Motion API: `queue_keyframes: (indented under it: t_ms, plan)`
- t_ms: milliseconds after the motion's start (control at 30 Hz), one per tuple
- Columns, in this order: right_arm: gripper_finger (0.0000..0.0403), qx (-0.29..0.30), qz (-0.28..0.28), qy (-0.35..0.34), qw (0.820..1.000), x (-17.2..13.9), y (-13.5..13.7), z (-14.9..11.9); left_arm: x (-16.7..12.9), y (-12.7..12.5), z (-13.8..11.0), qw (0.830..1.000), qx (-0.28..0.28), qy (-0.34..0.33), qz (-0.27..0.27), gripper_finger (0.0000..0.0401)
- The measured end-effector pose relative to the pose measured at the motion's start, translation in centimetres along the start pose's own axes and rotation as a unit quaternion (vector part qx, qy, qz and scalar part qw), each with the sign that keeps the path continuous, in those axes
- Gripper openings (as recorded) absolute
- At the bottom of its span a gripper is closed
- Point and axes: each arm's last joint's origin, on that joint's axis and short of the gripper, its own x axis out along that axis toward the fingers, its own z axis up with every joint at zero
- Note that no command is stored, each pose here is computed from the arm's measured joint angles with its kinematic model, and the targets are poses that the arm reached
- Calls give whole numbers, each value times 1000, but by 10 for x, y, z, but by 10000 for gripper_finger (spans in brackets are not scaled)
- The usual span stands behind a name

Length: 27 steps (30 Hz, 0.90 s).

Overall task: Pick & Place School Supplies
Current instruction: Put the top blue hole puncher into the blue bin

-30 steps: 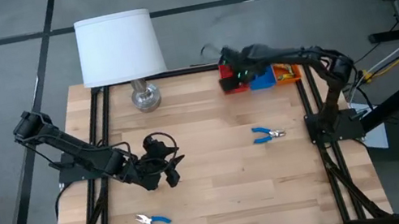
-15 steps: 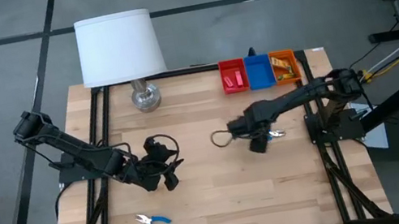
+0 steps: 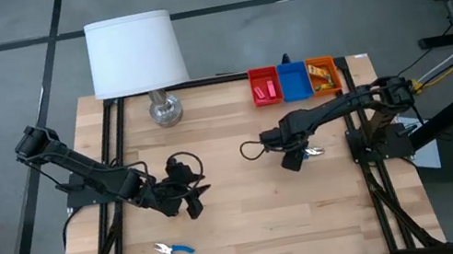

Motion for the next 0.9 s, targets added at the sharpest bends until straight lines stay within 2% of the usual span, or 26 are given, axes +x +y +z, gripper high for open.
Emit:
queue_keyframes:
  t_ms: [200,367,633,733,900]
  plan:
    - [178,-14,-12,-10,1000,1,-1,1,0,-2,2,1000,-19,-3,-13,152]
    - [178,-12,-16,12,1000,19,-10,-6,0,-3,3,999,-31,-8,-18,152]
    - [170,8,28,10,1000,36,-18,-20,0,-4,4,999,-45,-10,-23,152]
    - [139,18,35,-1,999,34,-19,-22,0,-4,4,999,-47,-11,-24,152]
    - [41,52,50,-26,997,25,-21,-23,0,-4,4,999,-47,-11,-24,152]
